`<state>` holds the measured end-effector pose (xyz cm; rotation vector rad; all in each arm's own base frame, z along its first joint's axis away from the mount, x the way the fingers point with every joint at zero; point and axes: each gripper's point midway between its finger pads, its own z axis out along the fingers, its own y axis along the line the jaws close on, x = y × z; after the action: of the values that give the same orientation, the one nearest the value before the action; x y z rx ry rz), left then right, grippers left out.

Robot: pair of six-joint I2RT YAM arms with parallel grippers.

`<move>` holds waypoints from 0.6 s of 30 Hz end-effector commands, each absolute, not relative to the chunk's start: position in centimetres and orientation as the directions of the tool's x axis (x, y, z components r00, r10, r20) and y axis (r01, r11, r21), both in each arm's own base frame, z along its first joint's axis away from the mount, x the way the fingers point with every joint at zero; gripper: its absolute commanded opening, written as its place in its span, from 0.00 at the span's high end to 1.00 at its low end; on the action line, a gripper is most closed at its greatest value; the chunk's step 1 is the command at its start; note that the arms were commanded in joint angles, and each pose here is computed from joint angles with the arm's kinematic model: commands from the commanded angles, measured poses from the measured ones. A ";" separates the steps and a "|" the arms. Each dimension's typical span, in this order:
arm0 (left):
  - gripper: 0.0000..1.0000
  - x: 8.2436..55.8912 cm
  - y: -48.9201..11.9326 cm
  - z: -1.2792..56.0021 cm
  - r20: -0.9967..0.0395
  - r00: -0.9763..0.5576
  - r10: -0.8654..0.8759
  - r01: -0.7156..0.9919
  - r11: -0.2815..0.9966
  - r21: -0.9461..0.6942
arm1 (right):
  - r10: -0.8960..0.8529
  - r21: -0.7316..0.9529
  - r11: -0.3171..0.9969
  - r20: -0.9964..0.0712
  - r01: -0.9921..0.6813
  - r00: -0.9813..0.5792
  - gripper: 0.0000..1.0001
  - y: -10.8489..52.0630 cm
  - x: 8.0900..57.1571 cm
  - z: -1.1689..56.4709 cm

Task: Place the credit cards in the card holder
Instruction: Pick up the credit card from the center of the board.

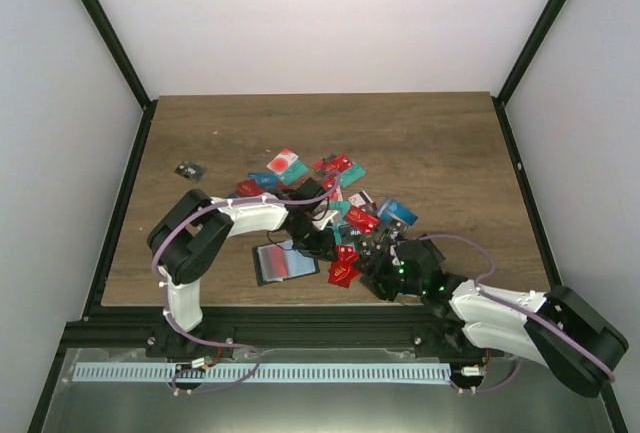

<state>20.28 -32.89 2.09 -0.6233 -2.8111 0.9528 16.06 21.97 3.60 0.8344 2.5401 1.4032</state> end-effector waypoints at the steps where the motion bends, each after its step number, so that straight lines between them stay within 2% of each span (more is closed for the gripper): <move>1: 0.74 19.4 -33.1 0.5 0.001 -0.896 0.443 0.349 0.707 -0.615 | 0.589 0.771 0.434 0.148 0.466 -0.794 0.45 20.4 16.2 1.3; 11: 0.74 17.6 -33.6 -0.6 0.053 -0.879 0.474 0.313 0.657 -0.686 | 0.538 0.785 0.466 0.114 0.408 -0.835 0.52 21.0 16.1 0.5; 18: 0.74 16.7 -33.8 -0.7 0.071 -0.872 0.484 0.287 0.623 -0.728 | 0.458 0.863 0.452 -0.010 0.223 -0.889 0.56 22.1 16.8 2.8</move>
<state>19.02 -34.84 2.14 -0.6504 -2.6468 1.1704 16.77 22.60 3.28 0.7032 2.4748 1.4536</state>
